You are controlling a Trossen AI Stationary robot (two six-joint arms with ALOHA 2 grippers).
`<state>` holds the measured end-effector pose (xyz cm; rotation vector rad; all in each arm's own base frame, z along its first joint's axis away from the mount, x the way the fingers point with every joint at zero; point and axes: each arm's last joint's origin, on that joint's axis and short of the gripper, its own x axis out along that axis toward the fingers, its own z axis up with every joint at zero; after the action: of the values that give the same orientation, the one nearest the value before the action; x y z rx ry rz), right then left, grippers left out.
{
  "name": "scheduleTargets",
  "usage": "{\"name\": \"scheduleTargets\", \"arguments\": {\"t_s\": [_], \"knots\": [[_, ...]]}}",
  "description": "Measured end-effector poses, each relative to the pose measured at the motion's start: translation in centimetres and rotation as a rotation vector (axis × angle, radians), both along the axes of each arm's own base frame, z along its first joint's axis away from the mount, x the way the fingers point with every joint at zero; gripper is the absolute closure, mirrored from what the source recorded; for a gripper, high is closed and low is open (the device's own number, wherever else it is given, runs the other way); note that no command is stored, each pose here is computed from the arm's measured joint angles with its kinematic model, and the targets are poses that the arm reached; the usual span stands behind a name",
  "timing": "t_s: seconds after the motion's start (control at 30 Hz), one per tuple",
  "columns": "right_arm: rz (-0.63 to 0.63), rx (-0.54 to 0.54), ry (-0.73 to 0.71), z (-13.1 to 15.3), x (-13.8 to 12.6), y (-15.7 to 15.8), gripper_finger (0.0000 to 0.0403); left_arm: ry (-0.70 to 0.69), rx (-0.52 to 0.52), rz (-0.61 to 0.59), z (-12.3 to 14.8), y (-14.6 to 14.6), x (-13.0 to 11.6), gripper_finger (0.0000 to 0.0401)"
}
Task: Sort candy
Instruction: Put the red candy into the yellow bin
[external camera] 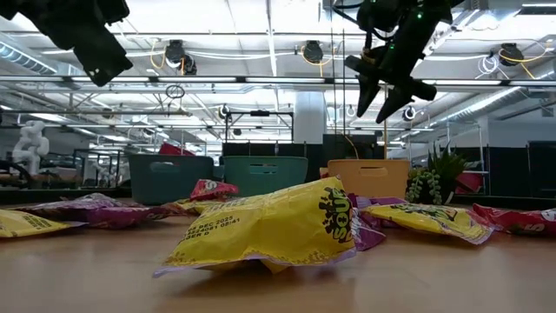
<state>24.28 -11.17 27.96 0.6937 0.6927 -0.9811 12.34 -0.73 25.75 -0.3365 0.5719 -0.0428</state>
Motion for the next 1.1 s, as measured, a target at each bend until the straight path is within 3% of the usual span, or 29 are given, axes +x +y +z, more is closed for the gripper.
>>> {"name": "scheduleTargets", "arguments": {"t_s": [0.13, 0.3, 0.6, 1.0, 1.1], "knots": [[0.023, 0.033, 0.010, 0.2, -0.4, 0.5, 0.0166, 0.000, 0.000, 0.000, 0.0, 0.0, 0.0, 0.0294], [0.012, 0.105, 0.018, 0.8, -1.6, 2.5, 0.0171, 0.000, 0.001, 0.000, 0.0, 0.0, 0.0, 0.0294], [-0.032, 0.291, 0.059, 1.2, -3.6, 10.5, 0.0208, 0.001, -0.004, 0.003, 0.0, 0.0, 0.0, 0.0294], [-0.198, 0.597, 0.039, -5.2, -7.1, 21.4, 0.0240, -0.003, -0.005, 0.004, 0.0, 0.0, 0.0, 0.0294], [-0.249, 0.619, 0.096, -6.5, -8.2, 23.1, 0.0240, -0.004, -0.004, 0.003, 0.0, 0.0, 0.0, 0.0294]]}}
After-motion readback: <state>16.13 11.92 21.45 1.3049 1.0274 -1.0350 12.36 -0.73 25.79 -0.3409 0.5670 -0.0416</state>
